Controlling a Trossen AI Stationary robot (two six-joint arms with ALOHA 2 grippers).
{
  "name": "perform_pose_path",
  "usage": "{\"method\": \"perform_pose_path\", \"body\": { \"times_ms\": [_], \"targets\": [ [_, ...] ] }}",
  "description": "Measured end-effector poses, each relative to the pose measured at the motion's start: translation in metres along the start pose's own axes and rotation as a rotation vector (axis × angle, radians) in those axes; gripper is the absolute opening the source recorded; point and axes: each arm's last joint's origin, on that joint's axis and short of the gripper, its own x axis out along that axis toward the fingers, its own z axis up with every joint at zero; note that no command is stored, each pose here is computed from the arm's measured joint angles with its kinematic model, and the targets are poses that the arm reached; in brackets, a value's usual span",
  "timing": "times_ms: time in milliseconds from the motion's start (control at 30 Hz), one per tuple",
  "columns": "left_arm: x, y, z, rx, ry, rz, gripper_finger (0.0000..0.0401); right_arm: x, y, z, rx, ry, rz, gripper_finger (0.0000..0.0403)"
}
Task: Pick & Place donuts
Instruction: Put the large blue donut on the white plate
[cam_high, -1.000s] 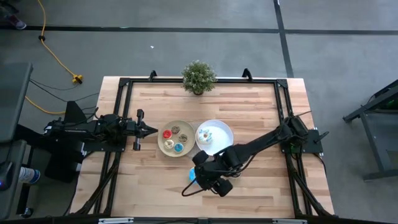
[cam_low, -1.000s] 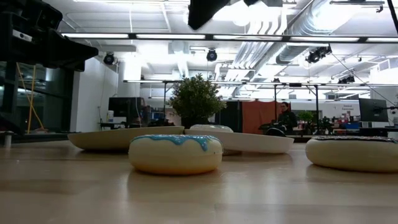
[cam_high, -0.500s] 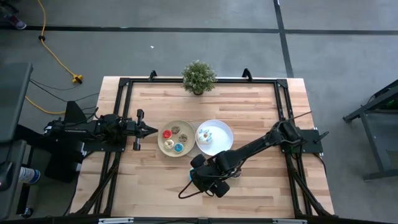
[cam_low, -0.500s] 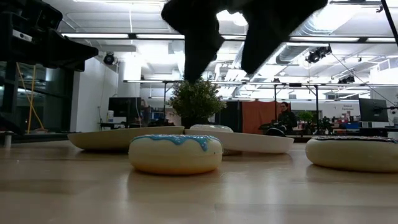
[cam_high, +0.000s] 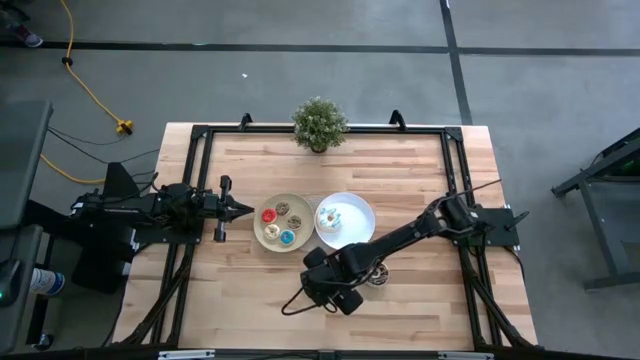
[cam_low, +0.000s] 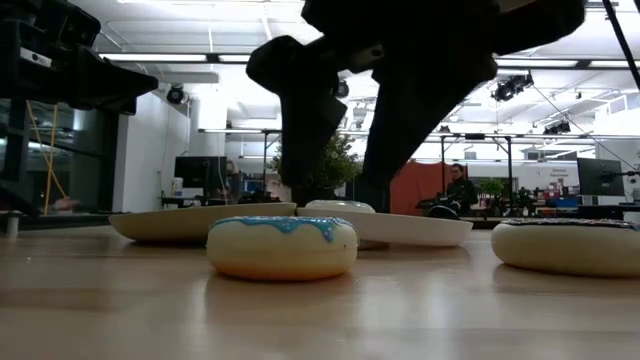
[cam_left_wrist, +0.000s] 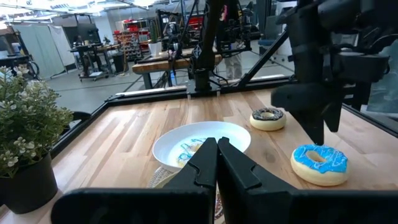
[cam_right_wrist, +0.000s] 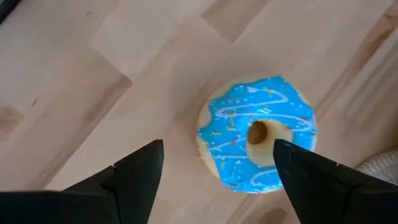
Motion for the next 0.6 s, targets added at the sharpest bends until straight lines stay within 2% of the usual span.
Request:
{"method": "perform_pose_path", "body": {
  "times_ms": [233, 600],
  "targets": [
    [0.000, 0.000, 0.000, 0.000, 0.000, 0.000, 0.0000, 0.011, 0.000, -0.001, 0.002, 0.012, 0.006, 0.0296],
    [0.000, 0.000, 0.000, 0.000, 0.001, 0.000, 0.0000, 0.011, -0.006, -0.001, 0.013, -0.004, -0.001, 0.0296]
  ]
}}
